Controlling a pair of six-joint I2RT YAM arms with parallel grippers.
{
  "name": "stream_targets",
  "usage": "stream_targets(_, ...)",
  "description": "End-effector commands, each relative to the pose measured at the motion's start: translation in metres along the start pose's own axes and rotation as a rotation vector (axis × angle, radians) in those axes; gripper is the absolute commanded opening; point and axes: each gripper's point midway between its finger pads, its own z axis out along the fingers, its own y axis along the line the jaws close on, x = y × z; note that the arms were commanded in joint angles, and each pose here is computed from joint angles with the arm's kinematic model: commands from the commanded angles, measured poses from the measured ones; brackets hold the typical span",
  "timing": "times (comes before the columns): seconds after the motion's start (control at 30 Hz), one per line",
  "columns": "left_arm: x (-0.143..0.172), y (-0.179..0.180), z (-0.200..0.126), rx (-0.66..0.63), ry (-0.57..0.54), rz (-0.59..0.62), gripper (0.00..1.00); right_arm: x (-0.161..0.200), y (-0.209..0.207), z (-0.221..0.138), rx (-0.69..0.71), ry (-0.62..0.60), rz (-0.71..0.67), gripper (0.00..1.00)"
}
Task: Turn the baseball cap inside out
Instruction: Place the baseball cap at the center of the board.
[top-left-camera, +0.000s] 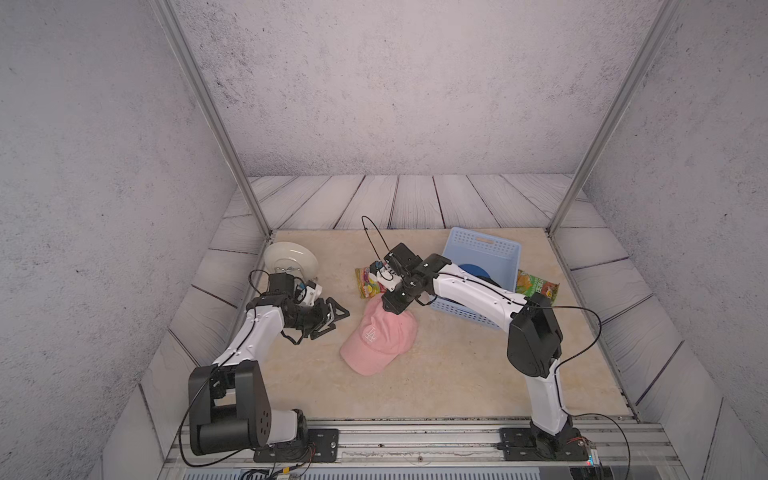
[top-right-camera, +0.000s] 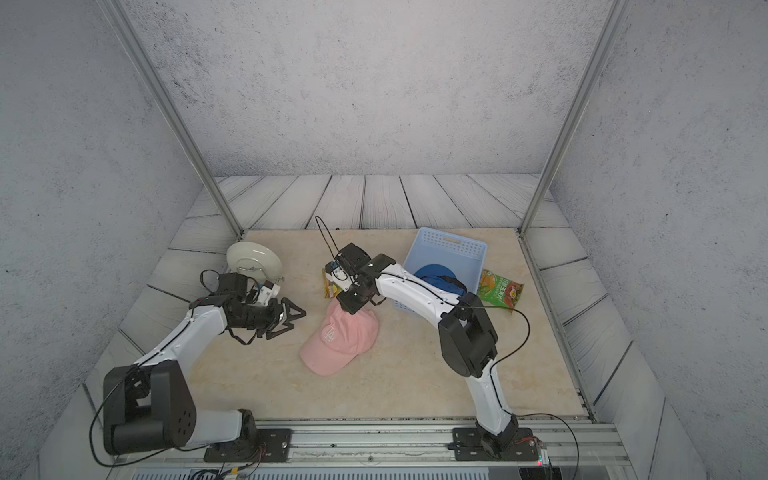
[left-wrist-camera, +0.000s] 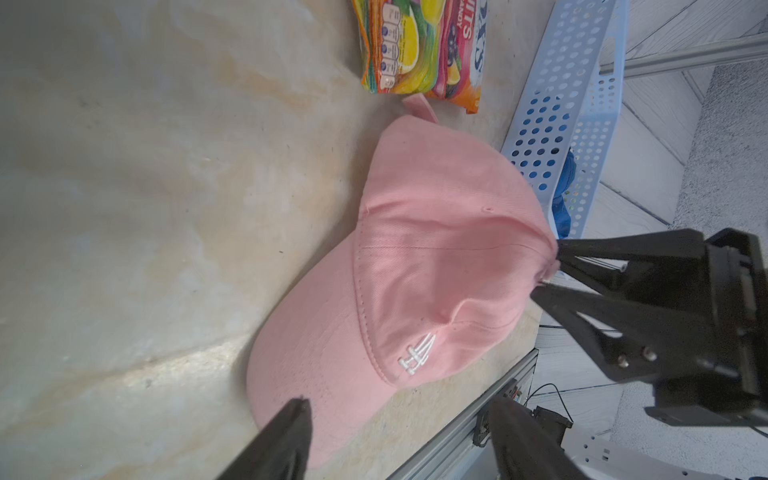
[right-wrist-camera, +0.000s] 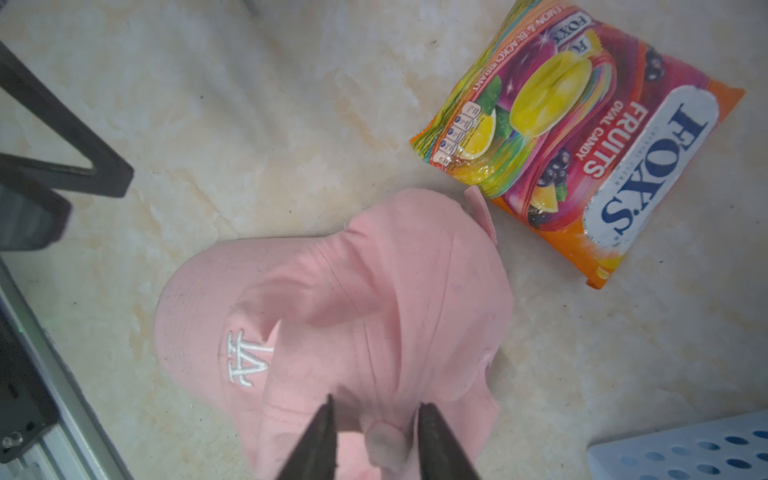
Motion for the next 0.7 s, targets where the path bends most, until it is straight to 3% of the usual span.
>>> stream_targets(0.0, -0.018, -0.017, -0.018, -0.01, -0.1, 0.149, 0.8, -0.019, 0.001, -0.033, 0.023, -0.08, -0.02, 0.58)
stream_targets(0.13, -0.03, -0.038, -0.038, -0.015, -0.22, 0.31, 0.83, -0.034, -0.002, -0.075, 0.092, -0.201, -0.028, 0.76)
stream_targets(0.37, -0.038, -0.072, -0.064, -0.027, -0.381, 0.558, 0.84, -0.034, -0.028, -0.145, 0.266, -0.427, 0.043, 0.91)
stream_targets(0.53, -0.045, -0.115, -0.07, 0.029, -0.524, 0.741, 0.86, -0.005, -0.079, -0.18, 0.397, -0.526, 0.245, 0.99)
stream_targets(0.67, -0.045, -0.145, -0.061, 0.07, -0.566, 0.848, 0.87, 0.039, -0.142, -0.184, 0.48, -0.496, 0.484, 1.0)
